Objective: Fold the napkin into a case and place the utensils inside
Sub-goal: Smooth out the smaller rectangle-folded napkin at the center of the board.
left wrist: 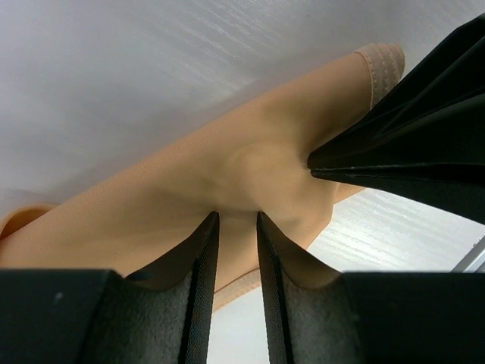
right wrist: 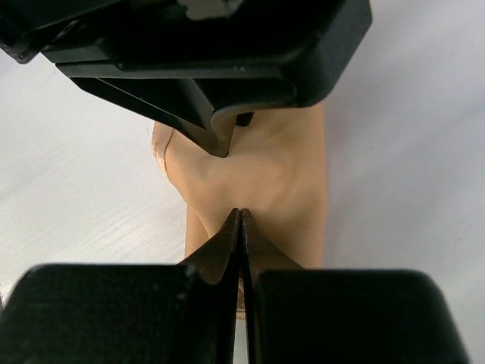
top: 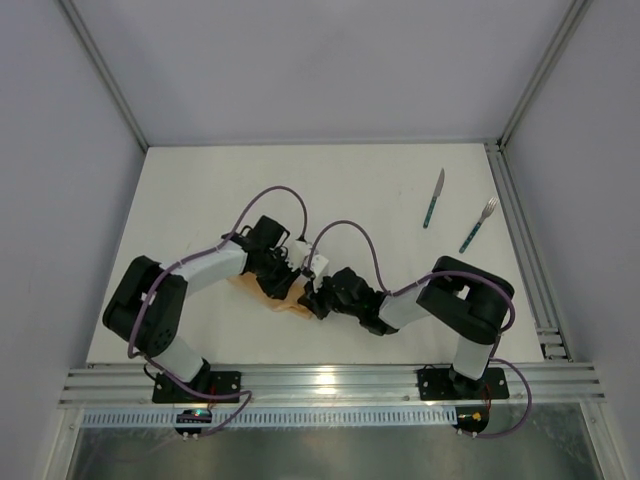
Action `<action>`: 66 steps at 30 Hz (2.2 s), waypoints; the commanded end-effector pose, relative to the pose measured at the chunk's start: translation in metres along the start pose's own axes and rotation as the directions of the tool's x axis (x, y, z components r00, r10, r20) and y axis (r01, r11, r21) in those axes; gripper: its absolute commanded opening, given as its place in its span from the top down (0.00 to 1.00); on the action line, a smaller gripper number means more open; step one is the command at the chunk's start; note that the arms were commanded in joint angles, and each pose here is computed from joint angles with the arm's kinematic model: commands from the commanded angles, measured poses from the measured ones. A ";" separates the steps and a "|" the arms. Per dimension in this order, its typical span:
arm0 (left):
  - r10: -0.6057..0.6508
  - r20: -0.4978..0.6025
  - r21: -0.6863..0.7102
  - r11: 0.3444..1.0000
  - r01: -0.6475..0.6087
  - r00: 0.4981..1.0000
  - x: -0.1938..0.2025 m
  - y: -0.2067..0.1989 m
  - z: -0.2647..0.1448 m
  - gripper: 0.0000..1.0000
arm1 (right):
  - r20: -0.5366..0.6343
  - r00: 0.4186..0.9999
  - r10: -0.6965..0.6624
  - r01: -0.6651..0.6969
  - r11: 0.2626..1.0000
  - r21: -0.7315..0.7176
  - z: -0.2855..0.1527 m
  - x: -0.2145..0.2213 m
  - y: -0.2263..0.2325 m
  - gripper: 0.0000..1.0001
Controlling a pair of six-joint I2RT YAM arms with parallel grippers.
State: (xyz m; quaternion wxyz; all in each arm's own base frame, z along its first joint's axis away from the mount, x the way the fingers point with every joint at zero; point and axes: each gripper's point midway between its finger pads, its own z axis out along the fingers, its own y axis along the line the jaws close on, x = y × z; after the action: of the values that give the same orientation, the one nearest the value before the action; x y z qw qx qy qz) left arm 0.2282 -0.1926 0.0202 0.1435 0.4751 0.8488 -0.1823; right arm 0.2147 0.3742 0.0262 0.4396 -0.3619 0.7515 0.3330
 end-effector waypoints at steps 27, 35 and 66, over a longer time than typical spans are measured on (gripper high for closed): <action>0.415 0.130 -0.144 0.906 -0.397 0.901 -0.020 -0.034 0.003 0.74 | 0.041 0.967 0.250 -0.251 0.968 0.020 -0.008 -0.004 -0.017 0.96; 0.448 -0.098 0.021 0.894 -0.448 0.889 0.045 -0.037 0.025 0.81 | 0.031 0.973 0.229 -0.229 0.973 0.021 -0.009 -0.004 -0.017 0.96; -0.061 0.290 -0.544 0.811 0.216 0.955 0.000 0.136 -0.122 0.53 | -0.031 0.984 0.176 -0.175 0.984 0.033 0.000 0.001 -0.022 0.96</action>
State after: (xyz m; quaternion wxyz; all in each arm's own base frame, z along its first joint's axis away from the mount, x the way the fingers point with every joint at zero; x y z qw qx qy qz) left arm 0.3157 -0.0790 0.1012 0.3554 0.3447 0.8688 0.0053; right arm 0.2292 0.3619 0.0258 0.4032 -0.2871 0.7895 0.3629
